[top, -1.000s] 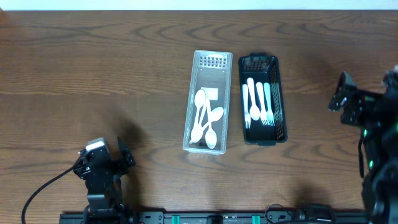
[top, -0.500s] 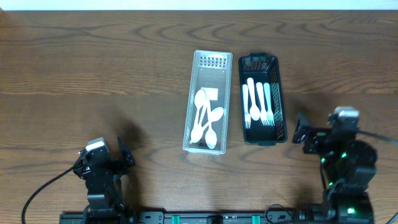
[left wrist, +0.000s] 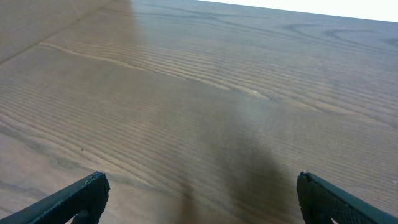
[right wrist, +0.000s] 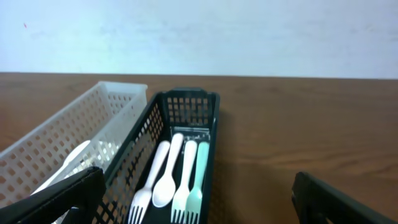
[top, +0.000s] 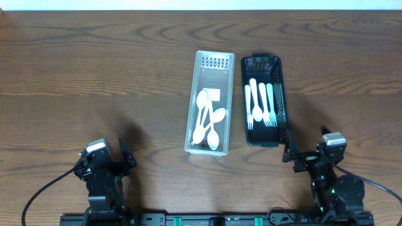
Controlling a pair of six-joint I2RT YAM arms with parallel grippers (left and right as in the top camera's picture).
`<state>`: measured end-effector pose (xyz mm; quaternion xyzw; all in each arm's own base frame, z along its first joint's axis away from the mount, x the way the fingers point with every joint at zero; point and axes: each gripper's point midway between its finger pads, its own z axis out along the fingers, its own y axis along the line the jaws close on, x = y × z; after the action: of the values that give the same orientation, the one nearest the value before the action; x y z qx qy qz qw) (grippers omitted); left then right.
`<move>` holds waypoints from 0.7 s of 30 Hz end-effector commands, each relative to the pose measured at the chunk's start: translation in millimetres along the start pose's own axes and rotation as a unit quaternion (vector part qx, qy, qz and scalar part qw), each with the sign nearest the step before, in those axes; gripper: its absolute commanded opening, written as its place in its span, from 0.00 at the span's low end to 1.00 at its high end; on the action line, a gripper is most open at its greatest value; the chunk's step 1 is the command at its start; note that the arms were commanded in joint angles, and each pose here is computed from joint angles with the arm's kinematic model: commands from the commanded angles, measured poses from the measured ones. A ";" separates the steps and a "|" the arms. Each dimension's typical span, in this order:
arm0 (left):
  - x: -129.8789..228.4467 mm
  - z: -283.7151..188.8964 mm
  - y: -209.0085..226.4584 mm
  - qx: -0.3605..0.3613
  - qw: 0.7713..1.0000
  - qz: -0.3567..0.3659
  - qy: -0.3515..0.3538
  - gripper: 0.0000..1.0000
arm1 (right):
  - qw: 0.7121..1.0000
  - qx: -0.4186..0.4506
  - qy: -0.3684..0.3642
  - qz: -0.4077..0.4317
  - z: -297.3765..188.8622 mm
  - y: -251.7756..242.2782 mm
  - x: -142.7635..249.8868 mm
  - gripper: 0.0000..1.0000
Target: Pack container
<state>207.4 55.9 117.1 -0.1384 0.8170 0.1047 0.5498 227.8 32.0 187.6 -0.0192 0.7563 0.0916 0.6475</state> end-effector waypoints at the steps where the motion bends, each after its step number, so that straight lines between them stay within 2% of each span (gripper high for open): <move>1: 7.2 3.1 2.7 -0.008 1.000 0.001 0.006 0.98 | 1.000 0.019 0.002 -0.007 -0.4 -6.0 5.6 0.99; 10: 7.2 3.1 2.7 -0.008 1.000 0.001 0.006 0.98 | 0.999 0.017 0.047 -0.002 9.4 -9.0 46.5 0.99; 21: 7.2 3.1 2.7 -0.008 1.000 0.001 0.006 0.98 | 0.999 0.017 0.047 -0.002 9.5 -9.2 46.5 0.99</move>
<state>207.4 55.9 117.1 -0.1384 0.8170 0.1047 0.5498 231.1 27.7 139.6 -0.0084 0.7883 0.0785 0.6103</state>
